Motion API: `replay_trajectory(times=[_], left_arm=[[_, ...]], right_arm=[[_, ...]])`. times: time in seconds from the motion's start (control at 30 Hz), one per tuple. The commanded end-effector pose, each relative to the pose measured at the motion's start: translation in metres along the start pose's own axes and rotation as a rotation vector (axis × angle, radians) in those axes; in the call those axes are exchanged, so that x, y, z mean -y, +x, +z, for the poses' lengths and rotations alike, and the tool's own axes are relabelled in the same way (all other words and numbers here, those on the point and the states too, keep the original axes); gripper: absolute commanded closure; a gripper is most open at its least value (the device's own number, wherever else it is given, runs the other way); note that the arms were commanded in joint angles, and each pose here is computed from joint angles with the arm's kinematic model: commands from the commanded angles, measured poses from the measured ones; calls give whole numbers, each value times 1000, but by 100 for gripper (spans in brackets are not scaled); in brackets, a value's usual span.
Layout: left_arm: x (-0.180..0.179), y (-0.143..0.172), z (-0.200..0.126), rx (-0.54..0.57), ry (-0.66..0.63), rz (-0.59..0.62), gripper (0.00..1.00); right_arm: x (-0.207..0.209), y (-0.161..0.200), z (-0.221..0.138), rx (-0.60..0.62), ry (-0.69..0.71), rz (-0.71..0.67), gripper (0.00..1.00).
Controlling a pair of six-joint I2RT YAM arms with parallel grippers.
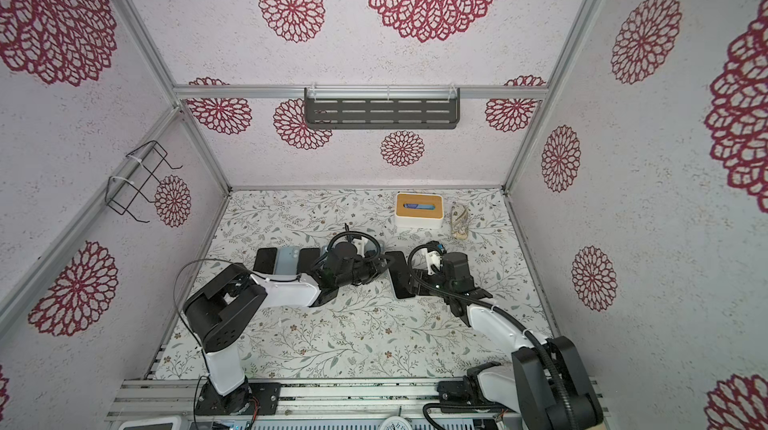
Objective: Take the phone out of the phone case
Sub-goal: Pass the phone.
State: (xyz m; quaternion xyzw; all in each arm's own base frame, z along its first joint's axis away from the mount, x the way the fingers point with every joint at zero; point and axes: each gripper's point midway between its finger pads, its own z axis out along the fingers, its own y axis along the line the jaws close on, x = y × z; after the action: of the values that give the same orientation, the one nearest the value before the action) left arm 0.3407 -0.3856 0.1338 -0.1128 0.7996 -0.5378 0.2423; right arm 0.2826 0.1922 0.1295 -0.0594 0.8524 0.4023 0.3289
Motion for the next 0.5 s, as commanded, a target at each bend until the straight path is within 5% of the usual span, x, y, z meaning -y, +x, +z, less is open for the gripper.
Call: replay_trajectory(times=[0.0,0.2,0.47], left_arm=[[41,-42,-41,132,129,50,100],[94,-96,-129,377,296,107,100],[123,-108,-176,516,460,45,100]], right_arm=[[-46,-30,-20,151,-165,-46,28],[-98,-43,-62,387,-429,6,19],[-153,-38,-74,492,-663,-36,20]])
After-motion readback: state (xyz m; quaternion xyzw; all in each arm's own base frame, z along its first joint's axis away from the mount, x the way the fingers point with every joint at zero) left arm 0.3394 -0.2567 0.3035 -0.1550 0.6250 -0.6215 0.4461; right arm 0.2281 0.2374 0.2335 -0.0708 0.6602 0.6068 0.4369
